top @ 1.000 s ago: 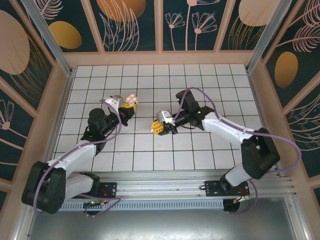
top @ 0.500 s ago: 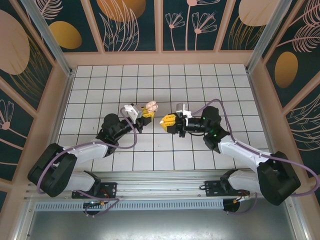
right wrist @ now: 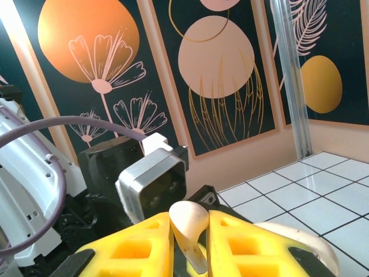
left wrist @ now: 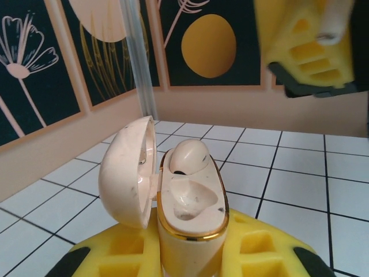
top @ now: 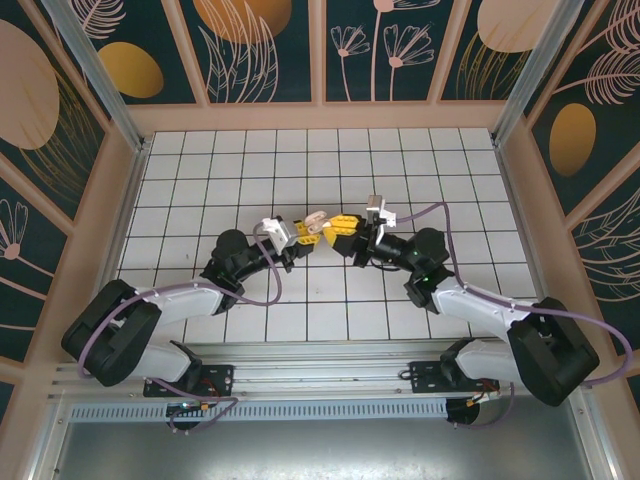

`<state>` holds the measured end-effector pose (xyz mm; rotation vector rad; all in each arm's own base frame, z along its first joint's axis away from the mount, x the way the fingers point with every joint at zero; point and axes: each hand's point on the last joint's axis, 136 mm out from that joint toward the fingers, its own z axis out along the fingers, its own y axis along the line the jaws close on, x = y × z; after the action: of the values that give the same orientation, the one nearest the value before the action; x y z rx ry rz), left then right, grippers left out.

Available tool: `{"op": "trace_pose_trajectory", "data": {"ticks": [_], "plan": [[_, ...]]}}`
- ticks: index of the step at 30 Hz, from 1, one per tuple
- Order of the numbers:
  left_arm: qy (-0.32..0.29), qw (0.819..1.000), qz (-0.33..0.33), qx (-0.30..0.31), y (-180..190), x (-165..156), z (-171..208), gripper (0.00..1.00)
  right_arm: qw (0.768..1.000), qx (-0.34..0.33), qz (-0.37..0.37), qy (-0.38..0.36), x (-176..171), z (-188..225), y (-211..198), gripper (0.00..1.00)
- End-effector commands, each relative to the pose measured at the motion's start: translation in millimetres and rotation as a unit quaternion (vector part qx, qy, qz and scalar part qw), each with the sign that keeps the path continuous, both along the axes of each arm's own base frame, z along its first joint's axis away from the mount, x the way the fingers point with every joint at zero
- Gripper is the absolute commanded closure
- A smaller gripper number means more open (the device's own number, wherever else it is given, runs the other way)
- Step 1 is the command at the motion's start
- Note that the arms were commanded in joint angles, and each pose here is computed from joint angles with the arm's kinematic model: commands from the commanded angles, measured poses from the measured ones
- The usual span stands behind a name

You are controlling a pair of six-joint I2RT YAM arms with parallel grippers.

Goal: Insert the wireless bluetooth earbuds into the charging case

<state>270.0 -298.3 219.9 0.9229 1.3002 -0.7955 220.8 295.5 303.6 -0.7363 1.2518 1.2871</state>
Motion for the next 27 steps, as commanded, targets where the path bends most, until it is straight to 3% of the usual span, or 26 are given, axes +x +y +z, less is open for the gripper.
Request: {"op": "trace_pose_trajectory", "data": {"ticks": [1, 9, 16, 22, 27], "plan": [[-0.037, 0.999, -0.013, -0.009, -7, -1, 18, 0.9, 0.999, 0.026, -0.019, -0.02, 5, 13, 0, 0.8], [-0.029, 0.999, 0.003, -0.017, -5, 4, 25, 0.9, 0.999, 0.023, -0.034, 0.004, 15, -2, 3, 0.8], [0.037, 0.993, 0.113, 0.012, 15, 36, -1, 0.9, 0.982, -0.014, -0.103, 0.156, 35, -33, -15, 0.81], [0.07, 0.987, 0.143, 0.016, 27, 38, -17, 0.9, 0.928, -0.094, -0.189, 0.308, 40, -92, -44, 0.81], [0.074, 0.987, 0.14, 0.015, 29, 32, -21, 0.9, 0.84, -0.173, -0.284, 0.428, 35, -157, -82, 0.82]]}}
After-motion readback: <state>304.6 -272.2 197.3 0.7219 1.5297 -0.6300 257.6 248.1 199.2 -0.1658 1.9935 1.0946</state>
